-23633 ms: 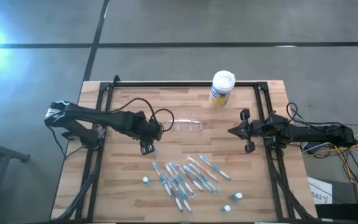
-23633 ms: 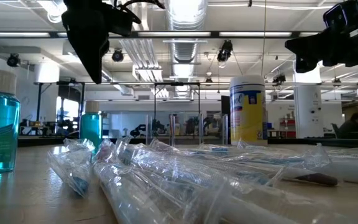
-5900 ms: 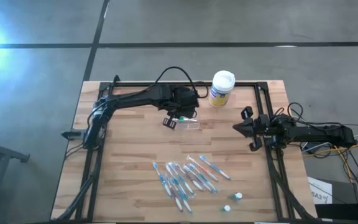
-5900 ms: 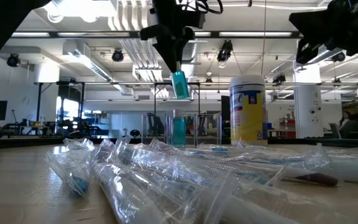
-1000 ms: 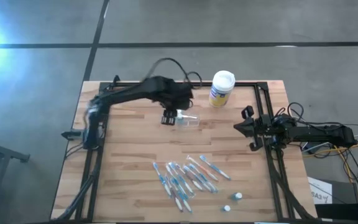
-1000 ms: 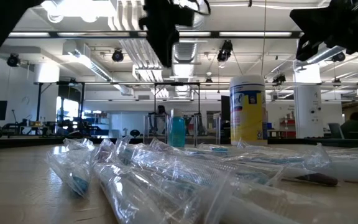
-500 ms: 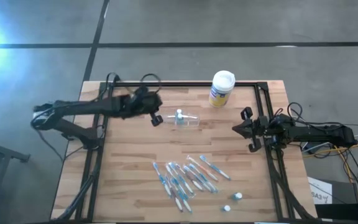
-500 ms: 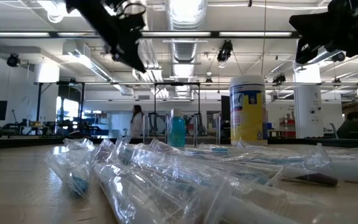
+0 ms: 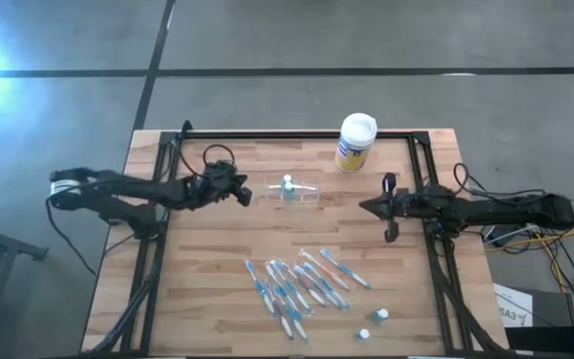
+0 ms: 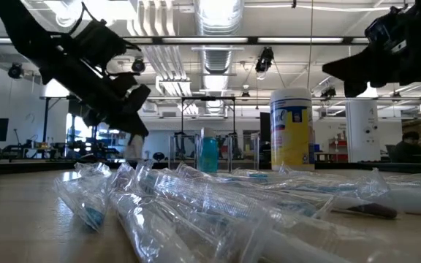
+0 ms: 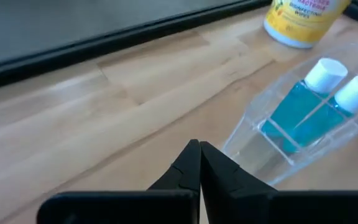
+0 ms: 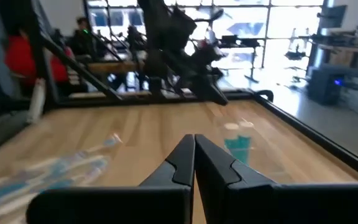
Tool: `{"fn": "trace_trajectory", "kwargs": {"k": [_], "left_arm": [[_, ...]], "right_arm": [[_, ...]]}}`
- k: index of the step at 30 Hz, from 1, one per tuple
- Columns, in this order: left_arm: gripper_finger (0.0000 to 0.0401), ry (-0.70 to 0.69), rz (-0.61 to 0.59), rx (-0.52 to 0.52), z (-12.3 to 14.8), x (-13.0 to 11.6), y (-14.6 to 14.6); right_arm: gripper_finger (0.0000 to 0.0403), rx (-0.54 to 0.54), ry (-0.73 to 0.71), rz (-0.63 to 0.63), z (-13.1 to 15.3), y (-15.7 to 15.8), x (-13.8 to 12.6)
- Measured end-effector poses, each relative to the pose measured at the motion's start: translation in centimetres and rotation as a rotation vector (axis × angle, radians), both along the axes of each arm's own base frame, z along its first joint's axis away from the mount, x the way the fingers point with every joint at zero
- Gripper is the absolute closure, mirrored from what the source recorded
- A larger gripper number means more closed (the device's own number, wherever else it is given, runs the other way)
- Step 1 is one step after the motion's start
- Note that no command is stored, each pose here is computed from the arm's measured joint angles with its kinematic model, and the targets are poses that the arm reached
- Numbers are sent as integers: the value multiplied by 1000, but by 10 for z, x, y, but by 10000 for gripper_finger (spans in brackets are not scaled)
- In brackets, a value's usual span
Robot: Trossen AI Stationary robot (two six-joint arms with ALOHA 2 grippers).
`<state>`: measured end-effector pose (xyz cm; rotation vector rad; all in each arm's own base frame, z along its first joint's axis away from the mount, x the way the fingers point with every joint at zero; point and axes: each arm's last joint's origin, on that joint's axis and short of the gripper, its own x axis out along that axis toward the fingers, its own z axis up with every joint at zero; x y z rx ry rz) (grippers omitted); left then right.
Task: Pick & Place toothbrushing station
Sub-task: Adjust the transparent organizer
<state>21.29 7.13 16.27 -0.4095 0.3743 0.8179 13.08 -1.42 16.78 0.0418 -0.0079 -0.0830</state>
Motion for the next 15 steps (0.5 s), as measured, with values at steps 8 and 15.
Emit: {"fn": "trace_trajectory", "kwargs": {"k": [8, 15], "left_arm": [[398, 15, 10, -17, -19, 22, 5], [399, 39, 54, 17, -33, 30, 8]], "right_arm": [[394, -33, 58, -10, -9, -2, 11], [394, -19, 173, -7, -19, -3, 25]]}}
